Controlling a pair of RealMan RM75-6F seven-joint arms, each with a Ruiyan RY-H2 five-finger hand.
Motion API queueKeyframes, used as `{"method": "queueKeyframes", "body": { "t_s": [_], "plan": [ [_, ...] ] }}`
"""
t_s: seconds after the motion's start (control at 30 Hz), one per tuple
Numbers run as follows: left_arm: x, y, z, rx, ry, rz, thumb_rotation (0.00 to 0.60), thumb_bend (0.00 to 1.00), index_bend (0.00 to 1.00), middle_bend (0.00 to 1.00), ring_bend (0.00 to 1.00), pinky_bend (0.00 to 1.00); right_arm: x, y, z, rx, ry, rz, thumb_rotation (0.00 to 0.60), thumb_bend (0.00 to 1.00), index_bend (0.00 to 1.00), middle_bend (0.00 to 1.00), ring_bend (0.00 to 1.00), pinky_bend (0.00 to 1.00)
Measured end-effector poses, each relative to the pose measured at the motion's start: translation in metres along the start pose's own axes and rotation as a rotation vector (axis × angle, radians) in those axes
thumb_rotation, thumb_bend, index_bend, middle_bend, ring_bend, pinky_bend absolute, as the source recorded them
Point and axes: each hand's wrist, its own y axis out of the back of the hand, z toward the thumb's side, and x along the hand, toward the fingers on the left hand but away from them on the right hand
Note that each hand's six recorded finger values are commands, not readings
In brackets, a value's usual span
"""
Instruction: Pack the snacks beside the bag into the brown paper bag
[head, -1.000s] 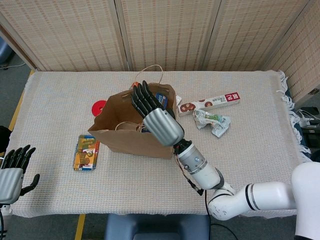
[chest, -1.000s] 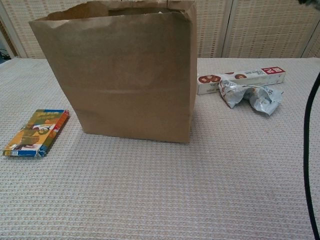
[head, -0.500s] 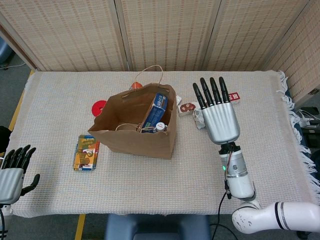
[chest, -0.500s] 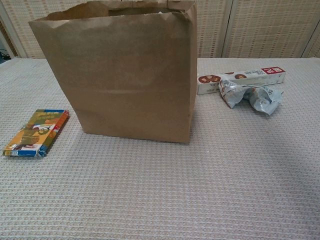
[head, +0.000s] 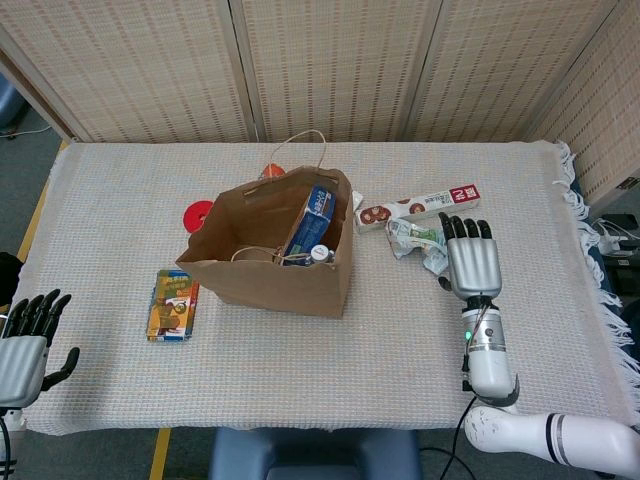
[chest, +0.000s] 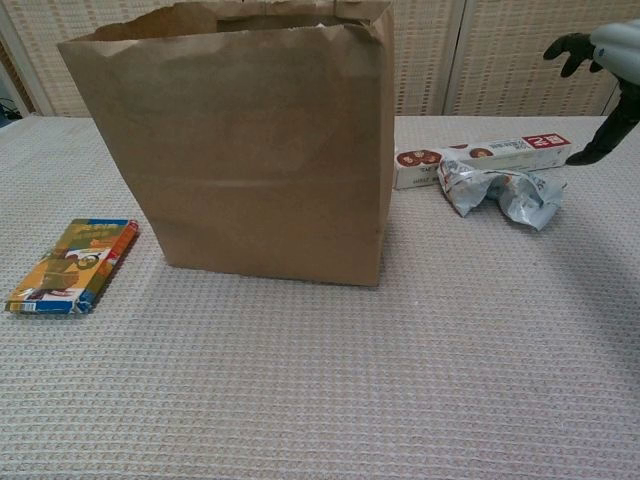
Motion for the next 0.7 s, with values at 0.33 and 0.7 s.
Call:
{"method": "queueKeyframes", "body": {
  "t_s": [0.33,0.7],
  "plan": [
    [0.000,0.000,-0.001,-0.006,-0.003,-0.002,0.600,0.39,0.06,0.00,0.00,0.00,-0.023,-0.041,0.014,0.073,-0.039,0.043,0.600,0.00,0.14,0.20,0.17,0.18],
    [0.000,0.000,-0.001,-0.007,0.001,-0.002,0.600,0.39,0.06,0.00,0.00,0.00,-0.061,-0.069,0.031,0.095,-0.096,0.096,0.600,0.06,0.16,0.23,0.19,0.21]
  ]
}}
